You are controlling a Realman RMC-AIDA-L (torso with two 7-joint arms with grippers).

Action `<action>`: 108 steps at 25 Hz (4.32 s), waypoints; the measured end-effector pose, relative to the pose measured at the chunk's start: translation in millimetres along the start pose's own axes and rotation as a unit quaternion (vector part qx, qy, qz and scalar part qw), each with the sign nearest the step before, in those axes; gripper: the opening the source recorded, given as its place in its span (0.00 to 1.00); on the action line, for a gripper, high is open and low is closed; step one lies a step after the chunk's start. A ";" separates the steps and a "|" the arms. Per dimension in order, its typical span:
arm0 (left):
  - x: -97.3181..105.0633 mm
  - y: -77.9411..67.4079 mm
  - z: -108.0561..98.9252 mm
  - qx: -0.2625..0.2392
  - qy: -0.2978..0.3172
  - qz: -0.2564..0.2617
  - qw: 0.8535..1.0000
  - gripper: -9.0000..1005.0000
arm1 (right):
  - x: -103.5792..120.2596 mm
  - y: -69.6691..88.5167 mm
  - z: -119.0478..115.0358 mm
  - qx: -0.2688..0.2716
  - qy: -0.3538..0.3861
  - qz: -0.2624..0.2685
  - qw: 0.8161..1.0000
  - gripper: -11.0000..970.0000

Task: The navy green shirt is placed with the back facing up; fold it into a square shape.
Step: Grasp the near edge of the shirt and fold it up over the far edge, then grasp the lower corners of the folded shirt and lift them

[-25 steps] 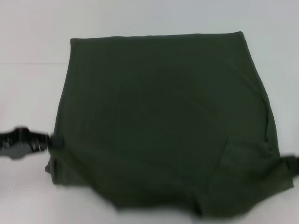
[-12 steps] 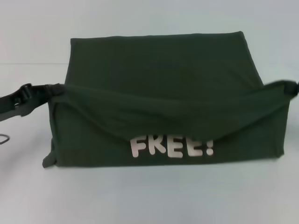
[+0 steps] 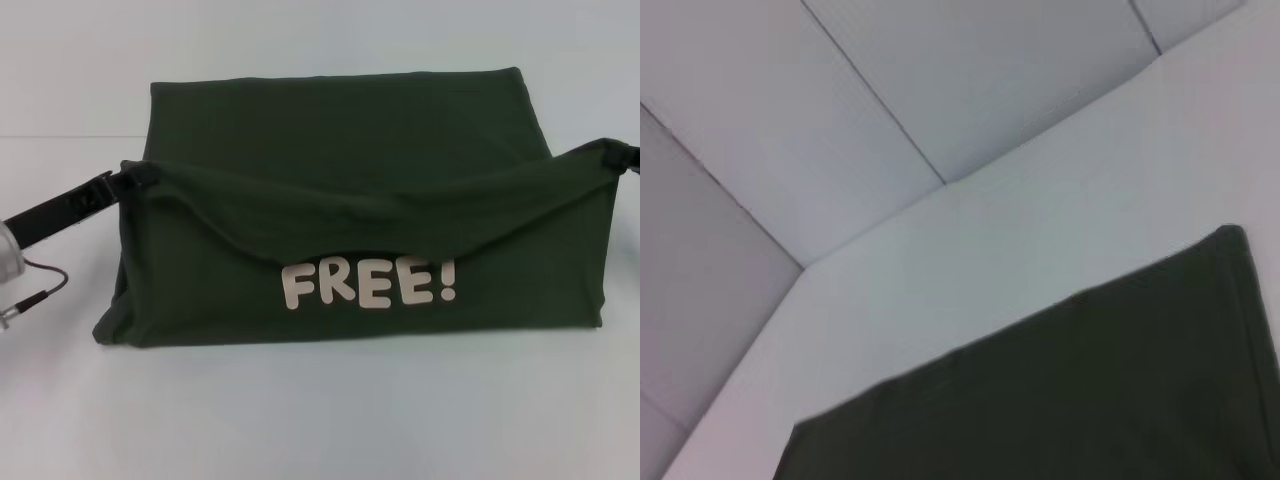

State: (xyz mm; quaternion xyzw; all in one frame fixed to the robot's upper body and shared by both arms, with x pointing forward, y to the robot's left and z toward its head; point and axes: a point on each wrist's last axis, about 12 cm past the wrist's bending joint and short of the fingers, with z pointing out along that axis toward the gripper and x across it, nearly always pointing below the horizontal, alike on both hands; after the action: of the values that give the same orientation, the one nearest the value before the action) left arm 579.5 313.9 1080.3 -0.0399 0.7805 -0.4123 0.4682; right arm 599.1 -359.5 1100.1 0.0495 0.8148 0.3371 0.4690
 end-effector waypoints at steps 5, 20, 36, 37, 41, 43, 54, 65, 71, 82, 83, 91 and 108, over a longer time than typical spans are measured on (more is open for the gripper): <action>-3.6 -3.6 9.5 -0.003 -0.022 0.021 1.000 0.06 | 2.0 0.6 4.6 0.006 -0.033 0.001 0.999 0.02; -2.0 -1.2 31.1 -0.069 -0.054 0.067 0.994 0.06 | 21.4 7.0 33.1 0.037 -0.040 -0.037 0.998 0.02; 19.6 1.0 53.4 -0.124 -0.102 0.131 0.978 0.07 | 33.3 13.2 58.6 0.084 -0.037 -0.064 0.994 0.02; 19.7 0.5 54.3 -0.124 -0.103 0.134 0.978 0.07 | 32.9 13.5 59.2 0.085 -0.038 -0.065 0.994 0.02; 22.0 -1.5 57.3 -0.122 -0.101 0.144 0.977 0.07 | 30.4 14.5 60.6 0.086 -0.051 -0.068 0.993 0.02; 23.1 -1.8 57.8 -0.123 -0.102 0.150 0.976 0.07 | 29.2 14.5 60.9 0.088 -0.057 -0.069 0.992 0.02; 34.1 -6.0 63.2 -0.123 -0.095 0.190 0.969 0.07 | 33.0 13.7 67.7 0.113 -0.051 -0.064 0.990 0.02; 41.1 -4.7 61.7 -0.134 -0.110 0.186 0.967 0.20 | 40.8 7.7 63.4 0.124 -0.043 -0.060 0.990 0.24; 42.7 1.4 54.3 -0.146 -0.123 0.154 0.969 0.38 | 46.2 4.2 56.4 0.115 -0.045 -0.049 0.991 0.61; 19.9 13.5 -6.0 -0.015 -0.062 -0.005 0.998 0.73 | 59.0 5.1 6.1 -0.035 -0.051 -0.047 0.997 0.87; 17.4 13.6 -10.9 -0.004 -0.049 -0.012 0.999 0.74 | 61.3 5.6 1.5 -0.047 -0.044 -0.053 0.997 0.89; -7.3 16.7 -42.5 -0.018 0.134 -0.029 0.990 0.76 | 83.9 14.8 -14.5 -0.120 0.060 -0.154 0.979 0.94; -25.4 23.2 -32.9 -0.086 0.206 0.034 0.974 0.77 | 122.2 26.7 -24.7 -0.189 0.101 -0.259 0.942 0.93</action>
State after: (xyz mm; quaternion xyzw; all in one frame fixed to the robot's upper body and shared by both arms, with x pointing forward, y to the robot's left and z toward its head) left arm 576.1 360.4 1089.5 0.0320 0.8936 -0.3266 0.3061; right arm 505.3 -302.9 1034.9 -0.2874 0.7638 0.3549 0.4562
